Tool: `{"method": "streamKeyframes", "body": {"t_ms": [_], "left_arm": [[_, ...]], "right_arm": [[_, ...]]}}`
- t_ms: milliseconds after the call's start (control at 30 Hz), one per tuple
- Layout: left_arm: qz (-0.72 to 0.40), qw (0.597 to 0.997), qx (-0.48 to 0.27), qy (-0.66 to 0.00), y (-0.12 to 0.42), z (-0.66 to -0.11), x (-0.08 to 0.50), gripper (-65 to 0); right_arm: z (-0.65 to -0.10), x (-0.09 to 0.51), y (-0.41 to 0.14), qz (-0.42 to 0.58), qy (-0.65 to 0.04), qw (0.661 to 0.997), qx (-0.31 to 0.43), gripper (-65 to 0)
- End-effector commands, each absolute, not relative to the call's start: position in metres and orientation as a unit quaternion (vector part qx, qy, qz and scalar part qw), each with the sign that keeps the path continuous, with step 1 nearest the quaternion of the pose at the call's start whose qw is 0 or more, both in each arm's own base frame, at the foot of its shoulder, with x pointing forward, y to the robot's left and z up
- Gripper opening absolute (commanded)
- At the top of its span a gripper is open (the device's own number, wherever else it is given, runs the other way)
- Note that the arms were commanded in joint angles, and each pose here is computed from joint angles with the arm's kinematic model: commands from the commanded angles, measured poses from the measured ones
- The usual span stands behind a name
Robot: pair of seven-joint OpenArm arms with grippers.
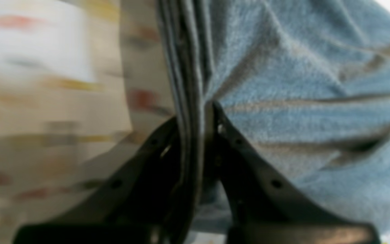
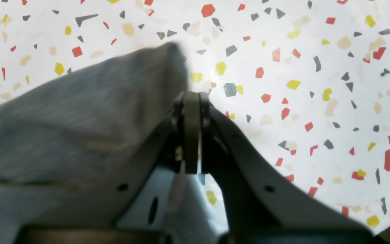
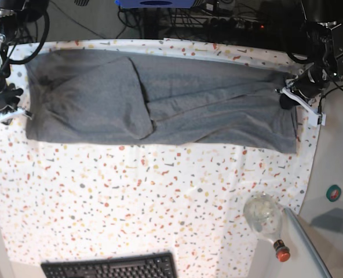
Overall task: Layout the t-shirt on the table in an organized manner, then fold the t-shirt properly
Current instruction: 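Lift the collar end with the left gripper and fold it toward the right gripper, then lay the folded collar end down and release it with the left gripper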
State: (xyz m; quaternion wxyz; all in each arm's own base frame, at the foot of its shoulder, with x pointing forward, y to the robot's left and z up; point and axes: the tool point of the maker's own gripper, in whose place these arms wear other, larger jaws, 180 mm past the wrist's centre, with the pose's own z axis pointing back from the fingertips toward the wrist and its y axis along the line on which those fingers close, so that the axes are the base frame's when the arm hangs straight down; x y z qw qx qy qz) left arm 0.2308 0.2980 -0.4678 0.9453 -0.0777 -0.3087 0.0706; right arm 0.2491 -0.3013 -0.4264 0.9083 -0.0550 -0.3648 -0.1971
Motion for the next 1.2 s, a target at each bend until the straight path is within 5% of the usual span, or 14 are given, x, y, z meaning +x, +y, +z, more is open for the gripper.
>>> {"method": "streamKeyframes", "body": {"t_ms": [0,200,500,1167], "left_arm": [[0.047,0.937,-0.067,-0.339,0.295,-0.448,0.242,-65.0],[-0.065,0.92,-0.028,-0.384,0.202,-0.409,0.25,-65.0],[-0.241,0.906,-0.091,-0.337,0.043,-0.43,0.23,-65.0],[-0.289,0.892,-0.121,-0.326,-0.002,-0.43,0.221,-65.0]], "right_arm": [[-0.413,0.257,-0.308,-0.19,-0.387,0.9,-0.062,-65.0],[-0.413,0.257,-0.308,-0.19,-0.387,0.9,-0.062,-65.0],[-0.411,0.261,-0.309,-0.19,-0.39,0.899,-0.062,-65.0],[-0.41,0.264,-0.309,-0.191,-0.393,0.897,-0.061,-65.0]]}}
